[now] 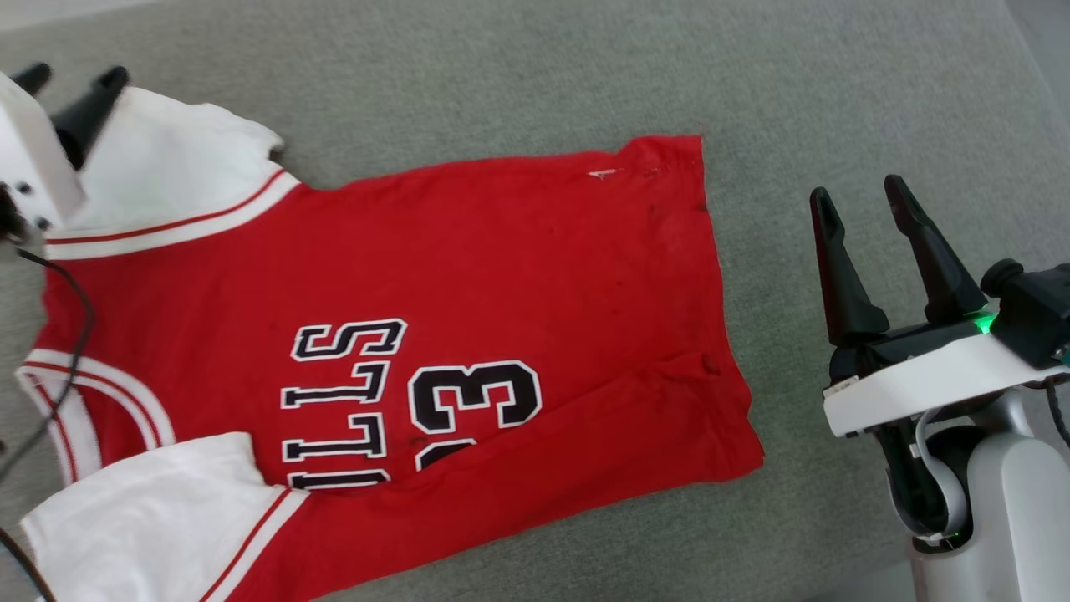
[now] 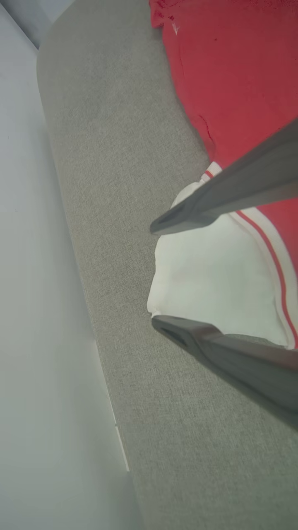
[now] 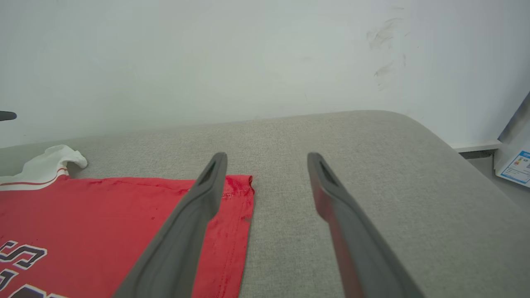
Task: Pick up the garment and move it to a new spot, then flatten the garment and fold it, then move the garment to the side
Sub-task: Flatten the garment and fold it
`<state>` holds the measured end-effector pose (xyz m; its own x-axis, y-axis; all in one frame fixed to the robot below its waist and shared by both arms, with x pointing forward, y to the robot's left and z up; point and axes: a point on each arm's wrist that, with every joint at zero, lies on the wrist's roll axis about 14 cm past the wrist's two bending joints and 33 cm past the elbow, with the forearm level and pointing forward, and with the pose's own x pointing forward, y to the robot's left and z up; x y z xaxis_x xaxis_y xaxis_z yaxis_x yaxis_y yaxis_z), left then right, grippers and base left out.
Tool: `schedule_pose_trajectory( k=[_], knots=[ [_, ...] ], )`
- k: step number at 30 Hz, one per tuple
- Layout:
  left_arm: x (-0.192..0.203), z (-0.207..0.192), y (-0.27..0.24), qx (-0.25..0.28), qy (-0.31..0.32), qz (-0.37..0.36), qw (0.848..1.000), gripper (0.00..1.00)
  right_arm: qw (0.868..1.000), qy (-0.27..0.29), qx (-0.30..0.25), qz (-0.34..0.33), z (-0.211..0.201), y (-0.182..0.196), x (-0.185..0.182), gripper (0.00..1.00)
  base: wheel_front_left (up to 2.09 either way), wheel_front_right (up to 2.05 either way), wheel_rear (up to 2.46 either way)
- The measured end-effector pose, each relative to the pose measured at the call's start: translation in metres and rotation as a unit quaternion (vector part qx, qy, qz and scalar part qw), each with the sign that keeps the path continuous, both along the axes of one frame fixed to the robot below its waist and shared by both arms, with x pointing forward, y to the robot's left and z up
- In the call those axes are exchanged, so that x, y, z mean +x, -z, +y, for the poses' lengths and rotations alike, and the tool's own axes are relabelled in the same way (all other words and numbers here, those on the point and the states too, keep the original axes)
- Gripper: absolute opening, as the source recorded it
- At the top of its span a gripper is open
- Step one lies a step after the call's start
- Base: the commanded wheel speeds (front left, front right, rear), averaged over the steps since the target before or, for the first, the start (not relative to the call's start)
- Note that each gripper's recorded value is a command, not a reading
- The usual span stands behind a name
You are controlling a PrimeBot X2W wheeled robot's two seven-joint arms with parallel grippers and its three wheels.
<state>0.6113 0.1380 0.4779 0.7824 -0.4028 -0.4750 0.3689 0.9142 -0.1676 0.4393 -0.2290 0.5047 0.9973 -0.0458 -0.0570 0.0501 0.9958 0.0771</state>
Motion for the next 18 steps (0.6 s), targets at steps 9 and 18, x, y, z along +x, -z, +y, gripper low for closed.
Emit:
schedule_pose_trajectory(
  k=[9,18],
  knots=[
    [0.027,0.014,0.056,0.044,-0.017,0.139,0.989,1.00,0.999,0.013,0.017,0.024,-0.008,0.028,0.003,1.00,0.00,0.00,0.00],
    [0.018,0.018,0.117,0.044,-0.036,0.260,0.964,1.00,0.998,0.030,0.019,0.052,-0.018,0.054,0.001,1.00,0.00,0.00,0.00]
  ],
)
